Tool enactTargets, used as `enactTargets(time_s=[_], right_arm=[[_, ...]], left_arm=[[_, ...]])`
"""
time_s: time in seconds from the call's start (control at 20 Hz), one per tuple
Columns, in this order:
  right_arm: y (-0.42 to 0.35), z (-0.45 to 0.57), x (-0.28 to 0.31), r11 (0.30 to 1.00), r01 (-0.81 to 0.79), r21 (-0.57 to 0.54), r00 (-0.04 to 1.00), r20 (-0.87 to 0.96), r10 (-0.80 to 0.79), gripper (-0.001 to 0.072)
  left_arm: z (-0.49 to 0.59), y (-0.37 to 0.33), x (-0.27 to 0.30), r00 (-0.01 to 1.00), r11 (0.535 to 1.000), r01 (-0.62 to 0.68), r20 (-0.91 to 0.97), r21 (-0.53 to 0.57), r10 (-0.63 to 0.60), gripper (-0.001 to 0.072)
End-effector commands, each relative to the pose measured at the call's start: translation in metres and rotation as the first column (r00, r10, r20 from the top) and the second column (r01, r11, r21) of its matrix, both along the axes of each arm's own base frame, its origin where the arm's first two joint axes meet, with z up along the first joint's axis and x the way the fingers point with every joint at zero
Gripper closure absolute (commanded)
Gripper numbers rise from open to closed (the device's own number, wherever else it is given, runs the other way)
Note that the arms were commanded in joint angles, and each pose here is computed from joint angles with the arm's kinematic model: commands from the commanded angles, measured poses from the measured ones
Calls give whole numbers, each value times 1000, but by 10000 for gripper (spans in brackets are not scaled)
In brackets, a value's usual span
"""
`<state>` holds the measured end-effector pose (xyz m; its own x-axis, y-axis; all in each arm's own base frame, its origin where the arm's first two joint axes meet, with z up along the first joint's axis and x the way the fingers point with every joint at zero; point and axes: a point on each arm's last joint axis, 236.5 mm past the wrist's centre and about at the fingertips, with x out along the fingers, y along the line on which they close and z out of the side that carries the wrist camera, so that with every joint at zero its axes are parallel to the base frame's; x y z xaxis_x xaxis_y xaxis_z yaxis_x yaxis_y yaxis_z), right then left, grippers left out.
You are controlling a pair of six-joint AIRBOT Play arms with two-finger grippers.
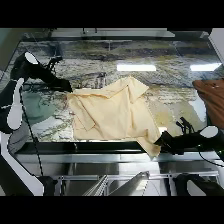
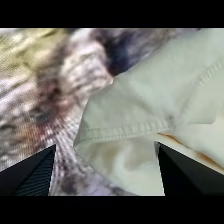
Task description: Fold the shirts.
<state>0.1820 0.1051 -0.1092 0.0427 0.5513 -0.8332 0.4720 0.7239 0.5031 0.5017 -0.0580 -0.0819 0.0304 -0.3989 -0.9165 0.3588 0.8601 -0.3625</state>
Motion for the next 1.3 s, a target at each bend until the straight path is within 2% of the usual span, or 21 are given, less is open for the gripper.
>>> enactTargets(time_s=[0.0, 0.05, 0.1, 0.15, 0.3, 0.35, 0.4, 0.45, 0.6, 0.75, 0.85, 0.95, 1.05, 1.25], right_arm=[[19, -18, 5, 999, -35, 35, 999, -2, 35, 374], [27, -19, 3, 997, -49, 61, 999, -7, 50, 404], [33, -19, 3, 995, -59, 85, 998, -6, 59, 479], [38, -18, 4, 993, -66, 101, 998, 3, 66, 588], [39, -15, 7, 992, -65, 105, 998, 17, 63, 666], [38, -14, 8, 992, -69, 104, 997, 26, 67, 694], [38, -13, 10, 992, -70, 104, 997, 30, 68, 695], [38, -12, 13, 992, -72, 102, 997, 39, 68, 695], [33, 3, 46, 992, -100, 73, 987, 135, 89, 695], [-13, 29, 133, 997, -62, -50, 956, 285, 74, 696], [-49, 54, 209, 995, -30, -90, 924, 377, 62, 696], [-66, 79, 278, 994, -52, -95, 888, 452, 89, 696], [-67, 98, 336, 992, -89, -95, 851, 510, 125, 696], [-66, 131, 412, 988, -85, -128, 760, 633, 148, 695]], left_arm=[[-17, -2, 5, 999, 1000, 1, 35, 9, -1, -4], [-20, -6, 3, 999, 1000, 25, 34, 11, -25, -4], [-21, -8, 1, 999, 999, 37, 33, 10, -38, -4], [-21, -13, 0, 998, 999, 50, 35, 5, -50, 12], [-21, -26, -1, 995, 996, 90, 43, 4, -90, 38], [-20, -31, -3, 994, 995, 102, 40, 4, -102, 264], [-20, -34, -6, 992, 993, 122, 37, 2, -122, 530], [-19, -35, -8, 990, 991, 135, 30, 1, -135, 685], [2, -34, -12, 986, 986, 164, 10, -8, -164, 684], [44, -9, -8, 998, 998, 60, 10, -22, -60, 684], [74, -2, -24, 999, 988, -25, -24, -153, 21, 685], [96, -1, -59, 992, 947, -105, -101, -303, 77, 685], [104, -2, -105, 973, 905, -188, -200, -382, 118, 685], [86, -18, -186, 926, 873, -303, -335, -382, 175, 685]])
